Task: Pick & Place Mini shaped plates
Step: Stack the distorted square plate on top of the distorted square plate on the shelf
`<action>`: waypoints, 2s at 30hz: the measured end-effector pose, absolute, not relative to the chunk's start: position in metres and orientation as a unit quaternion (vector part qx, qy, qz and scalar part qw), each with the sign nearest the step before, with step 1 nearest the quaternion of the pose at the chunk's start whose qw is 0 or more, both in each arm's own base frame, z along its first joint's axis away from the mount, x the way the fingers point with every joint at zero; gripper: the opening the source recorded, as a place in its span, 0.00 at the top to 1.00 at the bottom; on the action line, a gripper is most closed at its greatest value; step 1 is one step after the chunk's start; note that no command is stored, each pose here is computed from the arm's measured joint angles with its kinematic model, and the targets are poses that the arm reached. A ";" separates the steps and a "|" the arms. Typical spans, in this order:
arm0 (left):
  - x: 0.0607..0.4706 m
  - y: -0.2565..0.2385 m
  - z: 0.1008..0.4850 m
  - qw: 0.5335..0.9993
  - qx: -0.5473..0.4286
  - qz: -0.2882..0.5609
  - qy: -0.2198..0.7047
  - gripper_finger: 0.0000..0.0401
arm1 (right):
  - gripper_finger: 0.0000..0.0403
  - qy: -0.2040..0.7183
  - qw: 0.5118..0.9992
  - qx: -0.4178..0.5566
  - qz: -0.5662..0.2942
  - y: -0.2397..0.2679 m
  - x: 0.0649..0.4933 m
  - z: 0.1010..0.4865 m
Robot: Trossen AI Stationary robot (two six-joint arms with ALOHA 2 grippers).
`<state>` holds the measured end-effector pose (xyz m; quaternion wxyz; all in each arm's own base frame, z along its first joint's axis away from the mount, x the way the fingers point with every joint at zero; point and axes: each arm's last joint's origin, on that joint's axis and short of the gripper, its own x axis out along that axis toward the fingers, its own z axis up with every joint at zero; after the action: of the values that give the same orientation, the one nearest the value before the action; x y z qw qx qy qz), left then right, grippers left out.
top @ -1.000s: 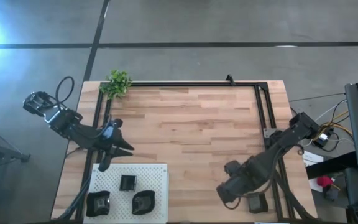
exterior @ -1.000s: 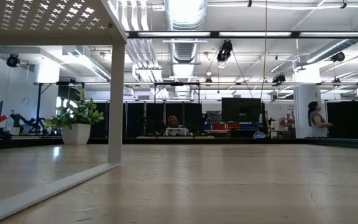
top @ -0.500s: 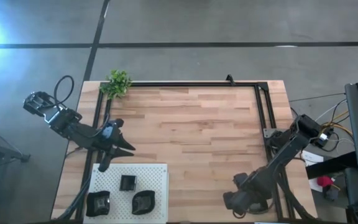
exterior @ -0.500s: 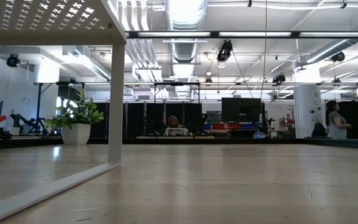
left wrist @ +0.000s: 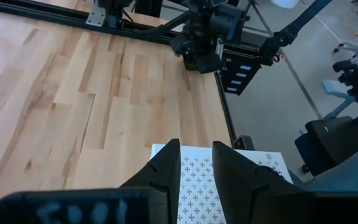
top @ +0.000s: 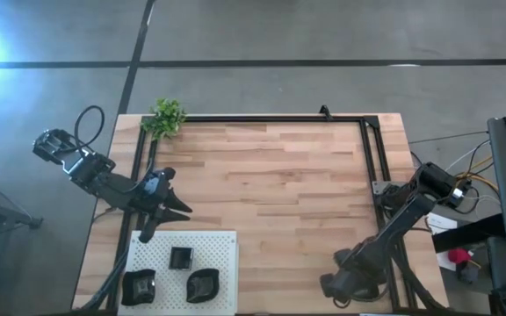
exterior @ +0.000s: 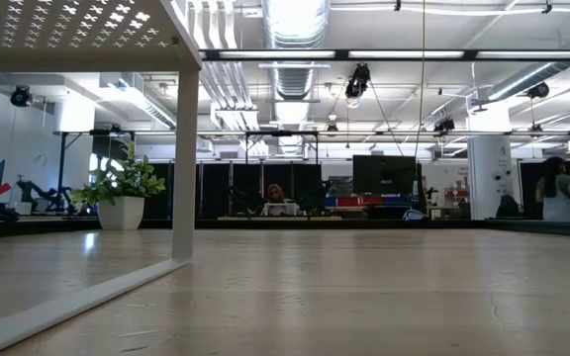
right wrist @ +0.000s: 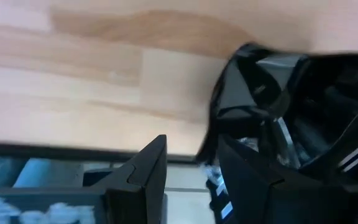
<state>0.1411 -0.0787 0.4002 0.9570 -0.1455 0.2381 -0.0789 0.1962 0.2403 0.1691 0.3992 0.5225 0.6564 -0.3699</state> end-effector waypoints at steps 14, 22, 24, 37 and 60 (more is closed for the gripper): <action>0.141 -0.078 0.400 0.957 -0.146 -0.078 0.238 0.79 | 0.76 0.662 0.405 0.507 -0.375 0.233 0.190 0.155; 0.141 -0.078 0.400 0.959 -0.137 -0.078 0.236 0.79 | 0.98 0.677 0.425 0.483 -0.357 0.235 0.191 0.163; 0.141 -0.078 0.400 0.959 -0.134 -0.078 0.236 0.79 | 0.98 0.683 0.431 0.467 -0.360 0.236 0.193 0.175; 0.147 -0.080 0.398 0.966 -0.059 -0.088 0.237 0.79 | 0.98 0.690 0.547 0.364 -0.303 0.209 0.230 0.292; 0.207 -0.074 0.380 0.965 0.035 -0.069 0.250 0.79 | 0.98 0.526 0.849 0.043 -0.018 0.114 0.319 0.356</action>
<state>0.2067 -0.0739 0.3797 0.9652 0.0353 0.2497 -0.0692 0.3194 0.1141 0.3560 0.8490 0.0430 0.5263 -0.0181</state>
